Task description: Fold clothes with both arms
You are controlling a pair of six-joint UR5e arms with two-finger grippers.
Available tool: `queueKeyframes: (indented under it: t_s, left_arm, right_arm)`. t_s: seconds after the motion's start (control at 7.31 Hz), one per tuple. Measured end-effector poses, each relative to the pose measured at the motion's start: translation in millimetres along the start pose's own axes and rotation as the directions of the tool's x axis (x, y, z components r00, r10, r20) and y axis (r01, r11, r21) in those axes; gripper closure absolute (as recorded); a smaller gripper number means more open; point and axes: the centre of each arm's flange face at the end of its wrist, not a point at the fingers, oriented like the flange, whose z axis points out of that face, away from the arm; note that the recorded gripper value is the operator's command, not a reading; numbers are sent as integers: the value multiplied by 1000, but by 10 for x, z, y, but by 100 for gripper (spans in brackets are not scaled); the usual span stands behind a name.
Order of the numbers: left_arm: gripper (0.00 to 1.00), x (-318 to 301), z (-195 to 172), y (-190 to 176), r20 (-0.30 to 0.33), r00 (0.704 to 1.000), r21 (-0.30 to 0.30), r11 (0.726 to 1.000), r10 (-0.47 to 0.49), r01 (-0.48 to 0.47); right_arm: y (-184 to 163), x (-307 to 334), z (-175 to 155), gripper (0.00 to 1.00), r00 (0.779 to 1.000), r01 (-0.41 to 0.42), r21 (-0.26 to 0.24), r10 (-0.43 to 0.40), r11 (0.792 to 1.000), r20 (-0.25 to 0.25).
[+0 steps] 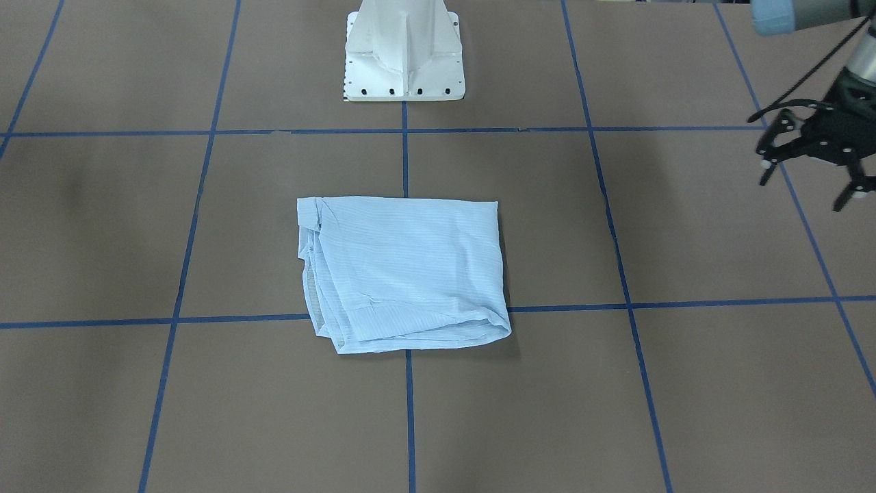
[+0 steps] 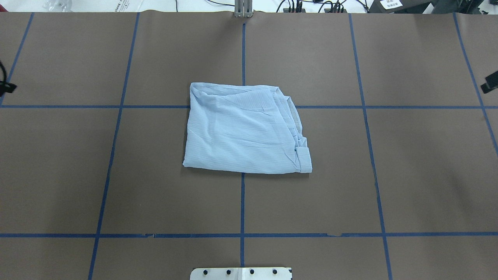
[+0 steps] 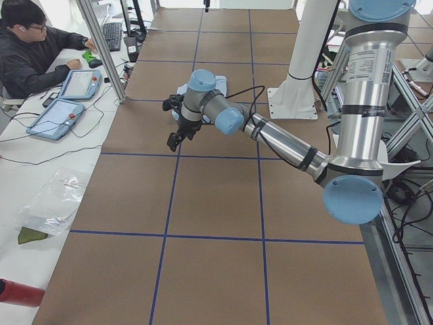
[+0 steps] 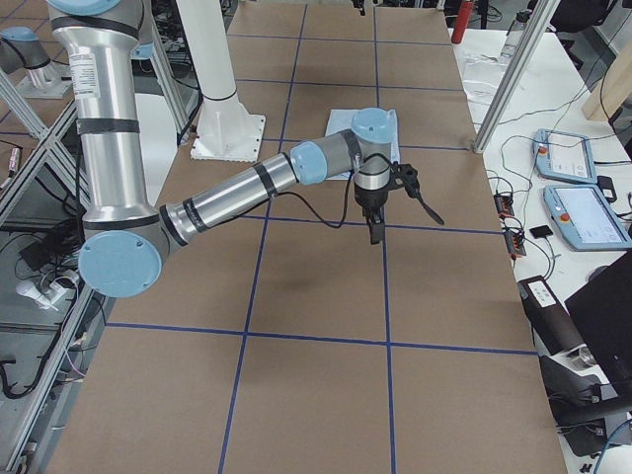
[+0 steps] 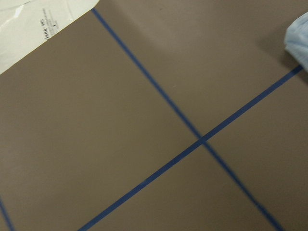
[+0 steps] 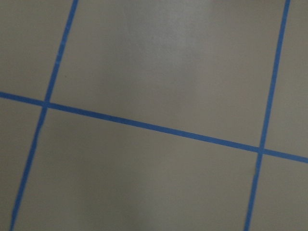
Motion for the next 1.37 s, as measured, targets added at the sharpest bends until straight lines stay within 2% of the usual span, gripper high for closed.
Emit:
queueKeyframes:
  t_s: [0.14, 0.41, 0.68, 0.82, 1.09, 1.37]
  left_arm:
    - [0, -372, 0, 360, 7, 999, -30, 999, -32, 33]
    - [0, -902, 142, 994, 33, 988, -99, 984, -148, 150]
    - [0, -1514, -112, 1484, 90, 951, -68, 951, -295, 301]
    - [0, -1601, -184, 1659, 62, 938, -57, 937, -341, 344]
    - [0, -1588, -120, 1936, -11, 919, -75, 917, -395, 393]
    - [0, -1580, 30, 2197, -23, 896, -119, 891, -444, 439]
  right_arm:
    - [305, 398, 92, 0, 1000, 5, -28, -5, 1000, 8]
    - [788, 805, 249, 0, 999, -30, -53, 31, 998, 10]
    - [955, 965, 329, 0, 998, -57, -65, 58, 996, 2]
    - [992, 1026, 369, 0, 998, -68, -72, 68, 995, -6]
    - [1025, 1094, 440, 0, 997, -82, -86, 82, 993, -7]
    - [1121, 1150, 515, 0, 996, -88, -107, 88, 990, -6]
